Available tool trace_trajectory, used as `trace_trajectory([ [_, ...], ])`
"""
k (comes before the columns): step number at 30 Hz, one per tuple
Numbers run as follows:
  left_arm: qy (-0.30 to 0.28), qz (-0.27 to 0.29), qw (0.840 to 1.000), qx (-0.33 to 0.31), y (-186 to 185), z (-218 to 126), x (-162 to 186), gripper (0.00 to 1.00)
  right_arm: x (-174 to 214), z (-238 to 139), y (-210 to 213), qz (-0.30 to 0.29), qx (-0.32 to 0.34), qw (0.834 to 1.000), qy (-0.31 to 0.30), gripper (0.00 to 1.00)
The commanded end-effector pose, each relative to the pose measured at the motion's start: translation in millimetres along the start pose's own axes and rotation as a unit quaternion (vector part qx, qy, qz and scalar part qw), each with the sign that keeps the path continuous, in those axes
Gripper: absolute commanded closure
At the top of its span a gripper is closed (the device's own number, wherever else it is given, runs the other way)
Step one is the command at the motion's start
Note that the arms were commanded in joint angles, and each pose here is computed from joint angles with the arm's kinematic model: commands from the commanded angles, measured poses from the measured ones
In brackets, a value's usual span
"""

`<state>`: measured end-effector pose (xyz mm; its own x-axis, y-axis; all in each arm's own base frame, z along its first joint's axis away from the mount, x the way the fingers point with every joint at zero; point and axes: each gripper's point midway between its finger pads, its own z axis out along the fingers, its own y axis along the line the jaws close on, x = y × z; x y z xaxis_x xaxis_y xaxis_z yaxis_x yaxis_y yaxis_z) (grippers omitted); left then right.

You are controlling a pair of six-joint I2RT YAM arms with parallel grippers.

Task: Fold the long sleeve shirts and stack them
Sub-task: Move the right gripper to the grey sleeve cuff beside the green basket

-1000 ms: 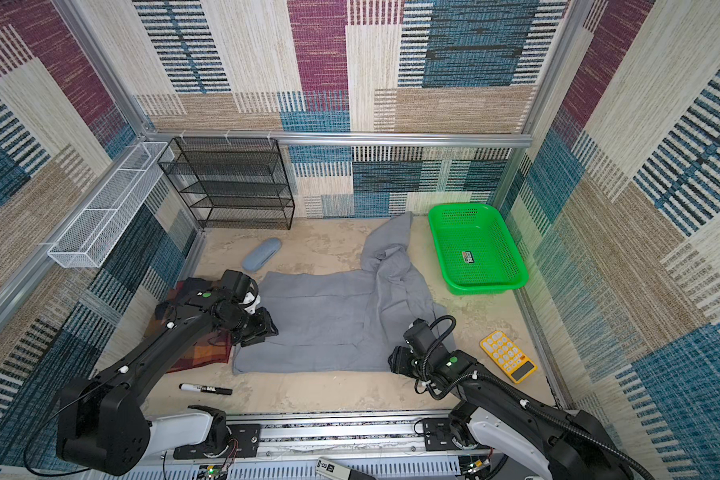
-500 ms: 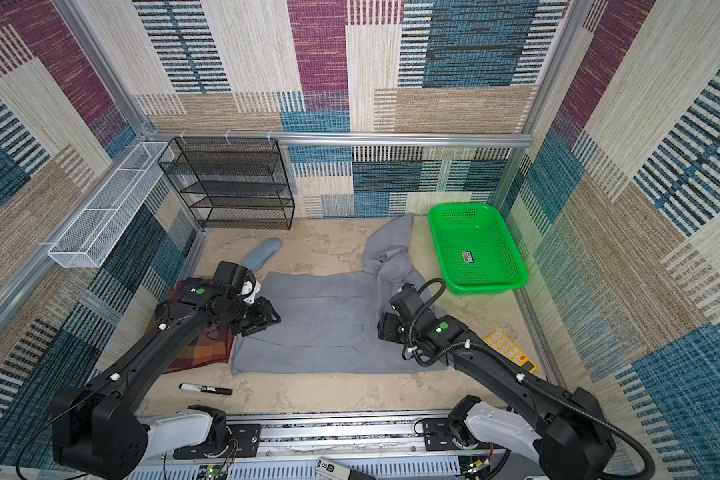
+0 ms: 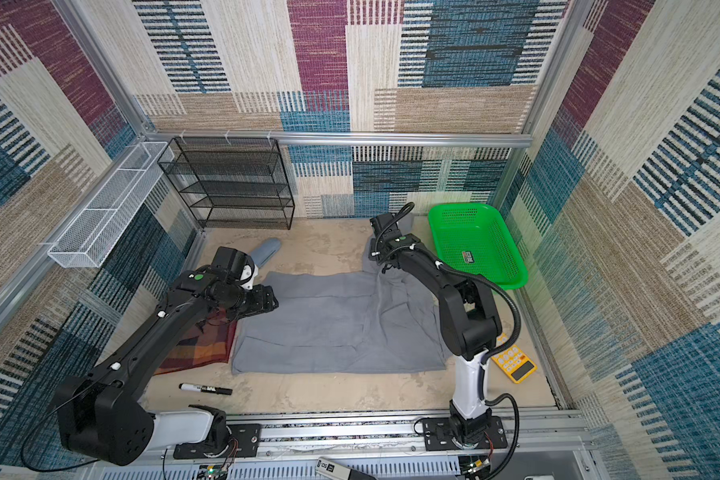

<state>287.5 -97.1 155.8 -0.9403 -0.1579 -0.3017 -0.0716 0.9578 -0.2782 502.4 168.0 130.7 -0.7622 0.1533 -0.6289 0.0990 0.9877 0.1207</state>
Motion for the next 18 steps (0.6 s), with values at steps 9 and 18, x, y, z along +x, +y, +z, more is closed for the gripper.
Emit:
trace_trajectory([
  [9,-0.006,0.022,1.000,-0.014,8,8,-1,0.19,-16,47,-28,0.015,0.034,0.999,0.021,0.34],
  [18,-0.005,0.014,1.000,-0.004,7,8,0,0.16,3,44,-44,0.008,0.053,0.998,0.028,0.35],
])
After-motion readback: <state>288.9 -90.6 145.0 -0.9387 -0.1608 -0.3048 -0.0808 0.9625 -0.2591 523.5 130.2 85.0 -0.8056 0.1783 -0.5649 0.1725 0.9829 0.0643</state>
